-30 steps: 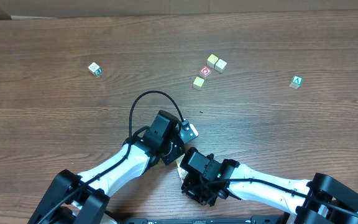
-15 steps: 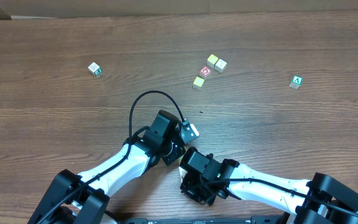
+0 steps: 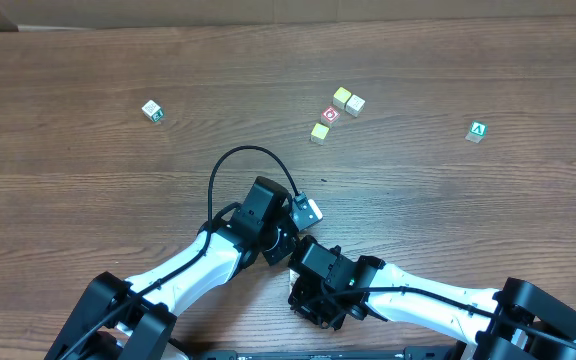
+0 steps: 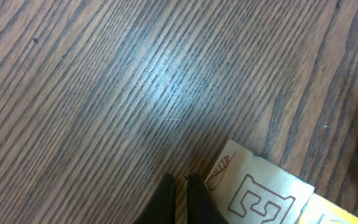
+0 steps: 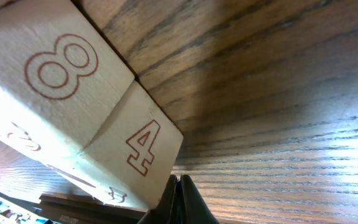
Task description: Flip 4 blocks
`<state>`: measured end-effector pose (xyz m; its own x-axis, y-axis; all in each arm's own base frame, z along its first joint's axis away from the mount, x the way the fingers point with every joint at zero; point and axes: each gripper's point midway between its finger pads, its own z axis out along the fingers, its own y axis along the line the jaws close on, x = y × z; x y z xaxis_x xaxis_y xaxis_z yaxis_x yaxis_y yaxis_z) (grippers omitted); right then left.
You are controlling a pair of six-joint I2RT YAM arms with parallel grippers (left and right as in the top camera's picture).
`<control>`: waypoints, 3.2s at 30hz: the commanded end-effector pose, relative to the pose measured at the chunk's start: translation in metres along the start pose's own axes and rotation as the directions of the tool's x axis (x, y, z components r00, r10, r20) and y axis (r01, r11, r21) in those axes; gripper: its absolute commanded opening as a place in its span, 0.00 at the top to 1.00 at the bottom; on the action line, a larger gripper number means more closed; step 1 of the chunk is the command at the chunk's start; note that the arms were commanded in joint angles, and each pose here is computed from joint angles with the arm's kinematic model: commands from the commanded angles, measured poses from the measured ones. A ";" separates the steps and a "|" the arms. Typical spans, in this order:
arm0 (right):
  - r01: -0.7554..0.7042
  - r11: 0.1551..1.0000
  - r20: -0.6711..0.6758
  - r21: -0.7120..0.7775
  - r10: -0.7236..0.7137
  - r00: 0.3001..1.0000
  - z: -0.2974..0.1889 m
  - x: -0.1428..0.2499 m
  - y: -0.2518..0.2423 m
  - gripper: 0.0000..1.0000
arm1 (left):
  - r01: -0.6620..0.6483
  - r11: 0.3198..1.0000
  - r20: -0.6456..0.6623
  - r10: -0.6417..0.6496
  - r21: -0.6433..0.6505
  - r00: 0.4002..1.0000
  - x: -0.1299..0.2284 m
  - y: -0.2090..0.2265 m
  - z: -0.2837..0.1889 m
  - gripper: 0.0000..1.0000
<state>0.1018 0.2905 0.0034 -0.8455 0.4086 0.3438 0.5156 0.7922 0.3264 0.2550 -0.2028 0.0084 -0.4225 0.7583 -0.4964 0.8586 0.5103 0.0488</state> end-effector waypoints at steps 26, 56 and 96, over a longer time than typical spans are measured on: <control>0.019 0.998 0.101 -0.053 -0.013 0.995 -0.004 -0.014 0.020 0.96 | 0.011 0.998 -0.039 -0.009 0.061 0.999 0.014 -0.018 0.006 0.96; 0.019 0.999 0.101 -0.051 -0.013 0.995 -0.004 -0.014 0.019 0.96 | 0.124 0.992 -0.070 -0.122 0.013 0.990 0.030 0.005 0.029 0.96; 0.011 1.000 0.070 -0.021 -0.009 0.998 0.002 0.007 0.012 0.96 | 0.163 0.978 -0.059 -0.172 -0.132 0.983 0.031 0.036 0.027 0.96</control>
<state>0.1014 0.2929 0.0006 -0.8602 0.4268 0.2791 0.5035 0.7978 0.3318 0.2871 -0.2020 -0.0016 -0.4982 0.6740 -0.5455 0.7844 0.6184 0.0476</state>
